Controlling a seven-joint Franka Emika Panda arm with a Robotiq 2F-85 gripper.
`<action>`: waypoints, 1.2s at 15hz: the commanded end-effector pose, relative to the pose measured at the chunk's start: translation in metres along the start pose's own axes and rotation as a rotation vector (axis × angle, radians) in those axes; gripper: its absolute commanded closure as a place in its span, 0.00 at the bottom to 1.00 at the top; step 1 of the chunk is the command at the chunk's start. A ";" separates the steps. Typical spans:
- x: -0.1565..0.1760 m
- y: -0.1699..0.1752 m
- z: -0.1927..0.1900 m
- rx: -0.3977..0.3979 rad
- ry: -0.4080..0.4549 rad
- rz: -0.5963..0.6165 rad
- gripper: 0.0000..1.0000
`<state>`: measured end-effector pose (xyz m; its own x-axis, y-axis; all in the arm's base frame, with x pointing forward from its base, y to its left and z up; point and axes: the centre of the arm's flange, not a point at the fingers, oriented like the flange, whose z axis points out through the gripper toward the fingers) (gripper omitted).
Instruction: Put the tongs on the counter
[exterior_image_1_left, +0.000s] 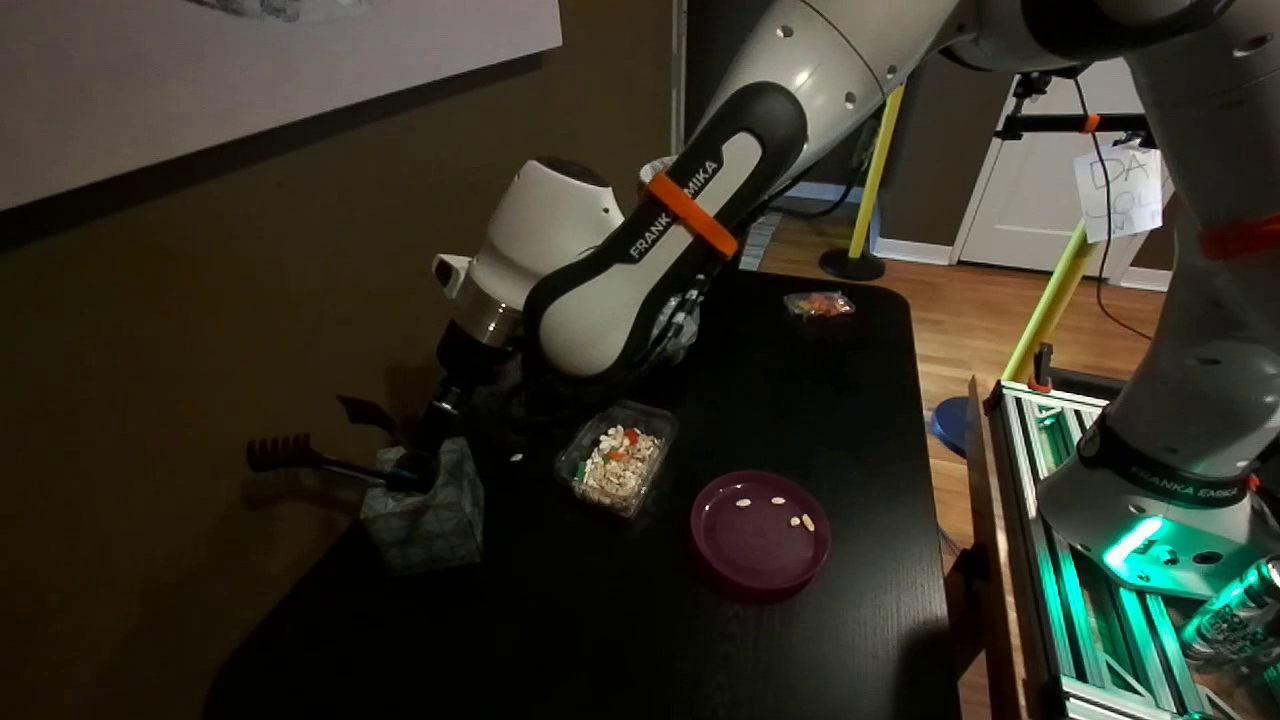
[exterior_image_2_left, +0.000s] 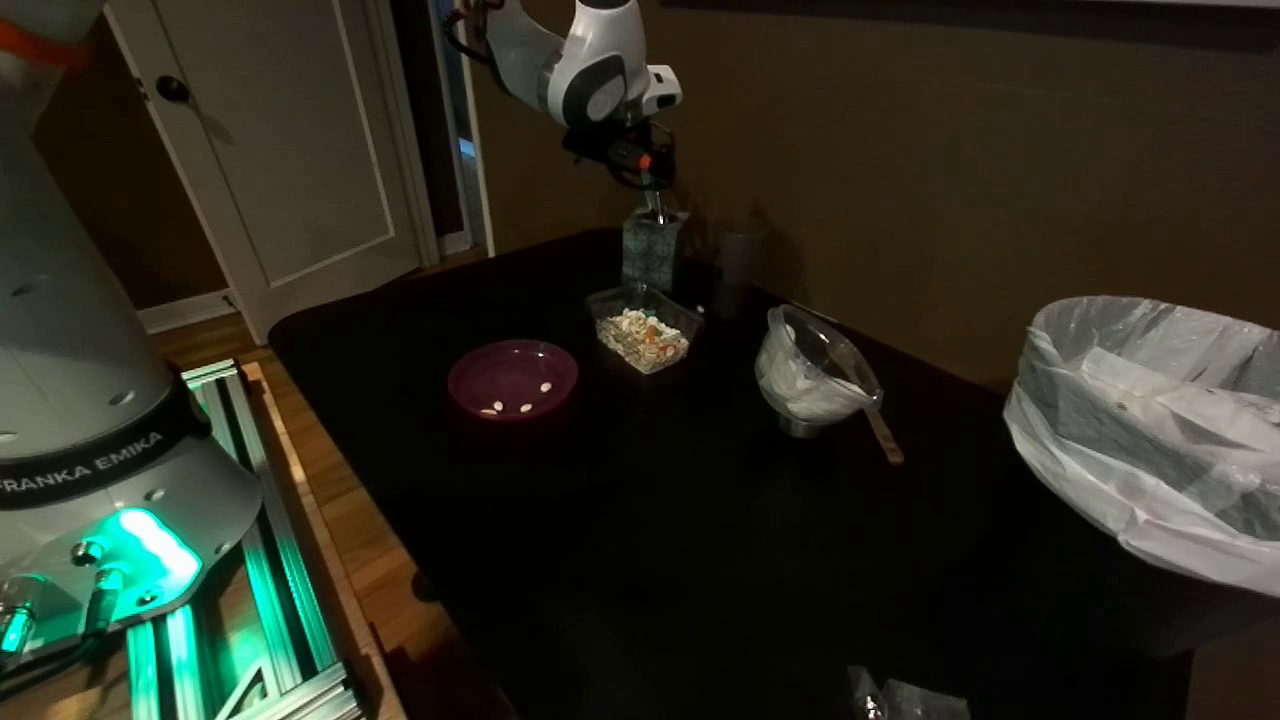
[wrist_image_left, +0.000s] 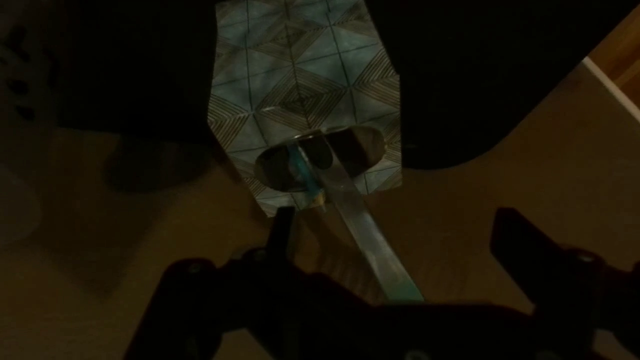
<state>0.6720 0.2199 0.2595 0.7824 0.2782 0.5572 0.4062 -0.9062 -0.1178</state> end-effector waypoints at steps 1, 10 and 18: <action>0.013 0.002 0.025 -0.019 0.053 -0.064 0.00; 0.022 -0.003 0.043 -0.046 0.099 -0.140 0.55; 0.027 -0.001 0.040 -0.069 0.139 -0.161 1.00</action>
<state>0.7080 0.2376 0.2436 0.6639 0.3714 0.6491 0.4802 -0.8771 0.0106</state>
